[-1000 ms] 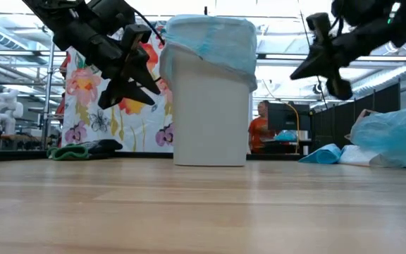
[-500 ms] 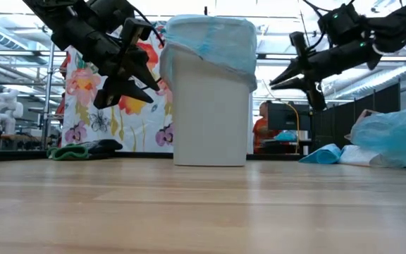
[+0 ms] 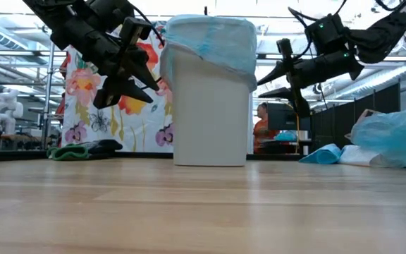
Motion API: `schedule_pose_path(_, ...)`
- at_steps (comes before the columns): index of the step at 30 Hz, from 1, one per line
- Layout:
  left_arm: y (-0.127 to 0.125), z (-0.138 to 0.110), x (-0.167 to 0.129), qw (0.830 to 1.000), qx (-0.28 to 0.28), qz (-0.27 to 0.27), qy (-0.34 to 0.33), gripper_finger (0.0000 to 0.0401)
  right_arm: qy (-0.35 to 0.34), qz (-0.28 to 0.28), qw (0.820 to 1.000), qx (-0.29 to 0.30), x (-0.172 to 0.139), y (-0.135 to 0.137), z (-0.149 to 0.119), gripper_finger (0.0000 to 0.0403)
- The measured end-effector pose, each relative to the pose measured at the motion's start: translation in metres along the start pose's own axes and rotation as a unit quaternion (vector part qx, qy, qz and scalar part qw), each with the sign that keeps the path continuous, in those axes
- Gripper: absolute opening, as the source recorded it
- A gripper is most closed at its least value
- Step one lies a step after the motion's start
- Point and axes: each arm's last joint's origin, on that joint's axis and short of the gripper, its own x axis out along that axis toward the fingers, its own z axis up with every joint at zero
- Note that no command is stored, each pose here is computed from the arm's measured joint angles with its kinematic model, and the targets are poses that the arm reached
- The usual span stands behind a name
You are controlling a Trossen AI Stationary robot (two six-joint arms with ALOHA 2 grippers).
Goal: Place trash/remove bag and relplace
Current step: Close the trash bag
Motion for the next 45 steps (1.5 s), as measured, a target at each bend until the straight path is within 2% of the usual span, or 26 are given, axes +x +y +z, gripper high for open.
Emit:
schedule_pose_path(5, 0.0, 0.0, 0.0, 1.0, 0.003, 0.0, 0.0, 0.0123, -0.007, 0.01, 0.999, -0.031, 0.005, 0.002, 0.003, 0.0106)
schedule_pose_path(11, 0.0, 0.0, 0.0, 1.0, 0.004, 0.001, -0.001, 0.0123, -0.012, 0.028, 0.999, -0.041, 0.005, 0.005, 0.005, 0.0019)
schedule_pose_path(13, 0.001, 0.001, 0.0, 1.0, 0.004, 0.009, -0.01, 0.0123, -0.007, 0.03, 0.998, -0.046, 0.005, 0.005, 0.004, 0.0006)
schedule_pose_path(23, 0.001, 0.001, 0.0, 1.0, 0.014, 0.017, -0.019, 0.0123, -0.02, 0.039, 0.998, -0.047, -0.004, 0.011, 0.009, 0.0)
schedule_pose_path(32, 0.001, 0.003, 0.0, 0.999, 0.017, 0.014, -0.026, 0.0123, -0.056, 0.095, 0.992, -0.056, -0.026, 0.035, 0.015, 0.0)
schedule_pose_path(37, 0.001, 0.003, 0.0, 0.999, 0.018, 0.013, -0.026, 0.0123, -0.094, 0.169, 0.978, -0.08, -0.039, 0.057, 0.019, 0.0)
schedule_pose_path(41, 0.0, 0.004, 0.0, 0.999, 0.028, 0.008, -0.032, 0.0123, -0.105, 0.202, 0.969, -0.097, -0.041, 0.085, 0.029, 0.0)
schedule_pose_path(45, -0.001, 0.004, 0.0, 0.999, 0.029, 0.007, -0.033, 0.0123, -0.109, 0.225, 0.958, -0.138, -0.038, 0.121, 0.042, 0.0)
